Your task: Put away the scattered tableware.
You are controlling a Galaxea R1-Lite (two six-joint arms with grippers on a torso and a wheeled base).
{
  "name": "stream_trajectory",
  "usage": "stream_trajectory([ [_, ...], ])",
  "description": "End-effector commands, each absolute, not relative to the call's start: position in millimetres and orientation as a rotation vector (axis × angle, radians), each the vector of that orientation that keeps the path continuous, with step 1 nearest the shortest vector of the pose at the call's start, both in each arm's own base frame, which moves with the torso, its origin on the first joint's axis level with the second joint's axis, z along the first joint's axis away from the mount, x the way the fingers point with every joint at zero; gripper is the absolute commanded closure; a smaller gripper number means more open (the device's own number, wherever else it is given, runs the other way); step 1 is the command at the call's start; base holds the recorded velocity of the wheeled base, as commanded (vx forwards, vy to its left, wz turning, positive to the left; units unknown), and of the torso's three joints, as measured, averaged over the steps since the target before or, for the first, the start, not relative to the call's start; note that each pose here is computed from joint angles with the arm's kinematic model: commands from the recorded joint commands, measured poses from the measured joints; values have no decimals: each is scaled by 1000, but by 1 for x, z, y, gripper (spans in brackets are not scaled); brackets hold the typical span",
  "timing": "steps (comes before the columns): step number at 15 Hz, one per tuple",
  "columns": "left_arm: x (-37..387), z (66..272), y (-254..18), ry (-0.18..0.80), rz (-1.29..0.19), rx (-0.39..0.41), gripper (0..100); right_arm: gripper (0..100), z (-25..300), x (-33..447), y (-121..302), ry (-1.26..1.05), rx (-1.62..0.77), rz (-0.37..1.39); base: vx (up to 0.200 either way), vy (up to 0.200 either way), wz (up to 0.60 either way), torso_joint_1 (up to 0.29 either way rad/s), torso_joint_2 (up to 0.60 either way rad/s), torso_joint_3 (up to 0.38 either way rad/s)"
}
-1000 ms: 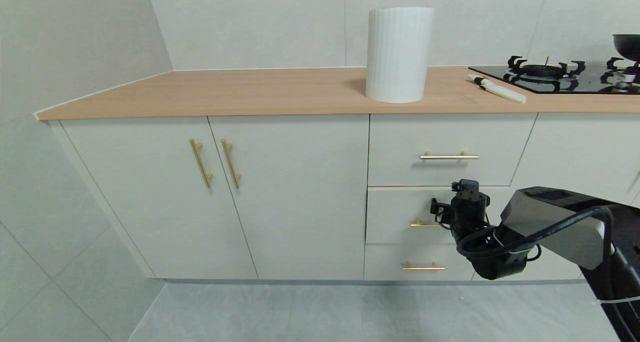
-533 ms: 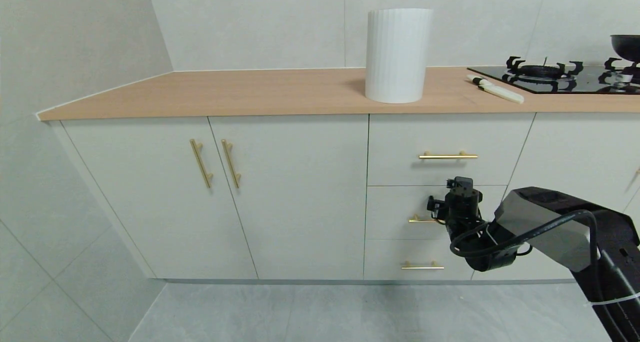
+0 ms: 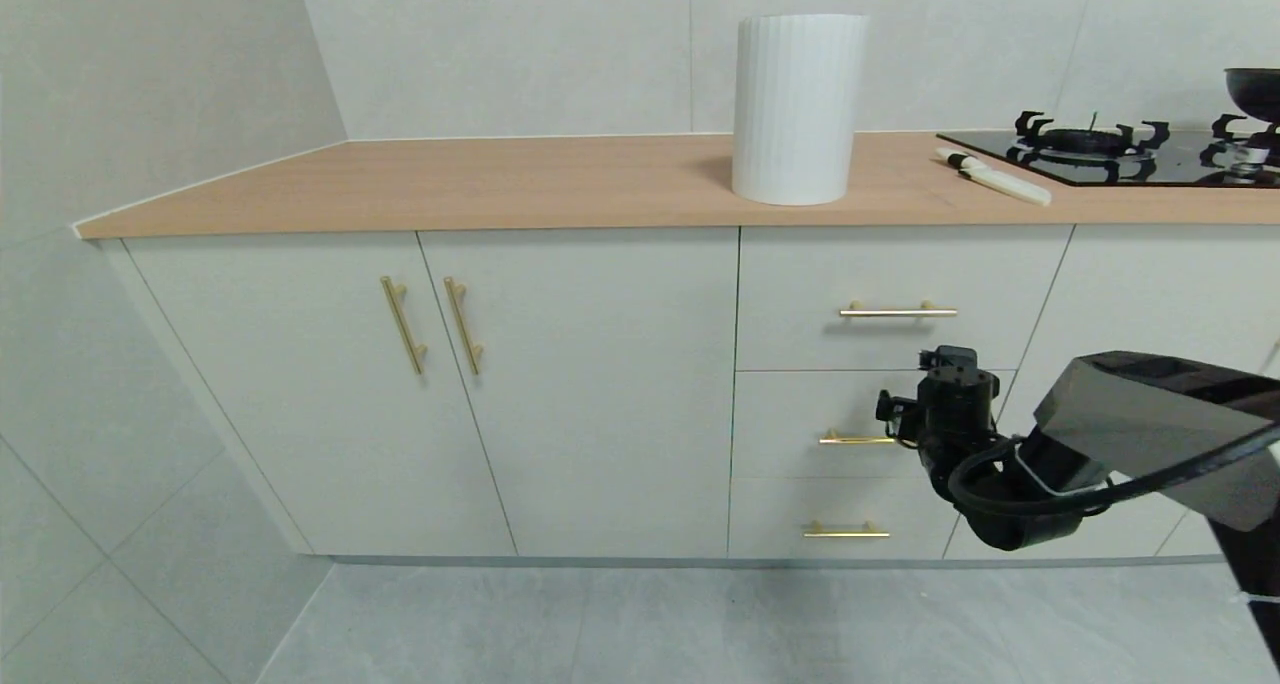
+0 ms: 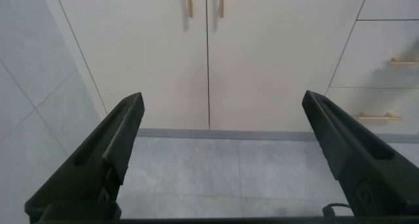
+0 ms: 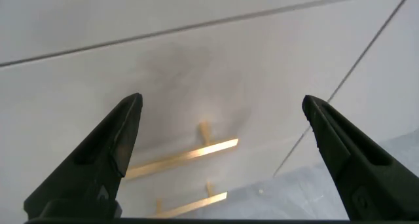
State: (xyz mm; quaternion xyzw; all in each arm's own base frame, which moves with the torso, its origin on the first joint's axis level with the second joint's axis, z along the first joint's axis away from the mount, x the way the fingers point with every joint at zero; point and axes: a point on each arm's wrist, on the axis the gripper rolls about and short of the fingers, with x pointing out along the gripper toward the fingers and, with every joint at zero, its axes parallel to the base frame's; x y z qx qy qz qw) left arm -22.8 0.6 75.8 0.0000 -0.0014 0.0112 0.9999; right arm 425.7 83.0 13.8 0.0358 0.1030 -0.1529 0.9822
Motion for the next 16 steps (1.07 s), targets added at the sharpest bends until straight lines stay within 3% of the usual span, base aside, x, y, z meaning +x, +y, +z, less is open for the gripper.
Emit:
stream_trajectory([
  [1, -23, 76, 1, -2, 23, 0, 0, 0, 93, 348, 74, 175, 78, -221, 0, 0, 0, 0, 0, 0],
  [6, -23, 76, 1, -2, 23, 0, 0, 0, 167, 218, 46, 33, -6, -135, 0, 0, 0, 0, 0, 0],
  [10, -23, 76, 1, -2, 23, -2, 0, 0, 216, 122, 19, -146, -96, -284, 0, 0, 0, 0, 0, 0],
  [12, -23, 76, 1, -2, 23, 0, 0, 0, 222, 79, 7, -177, -158, -348, 0, 0, 0, 0, 0, 0],
  [16, -23, 76, 1, -2, 23, -2, 0, 0, 202, -17, -14, -224, -193, -535, 0, 0, 0, 0, 0, 0],
])
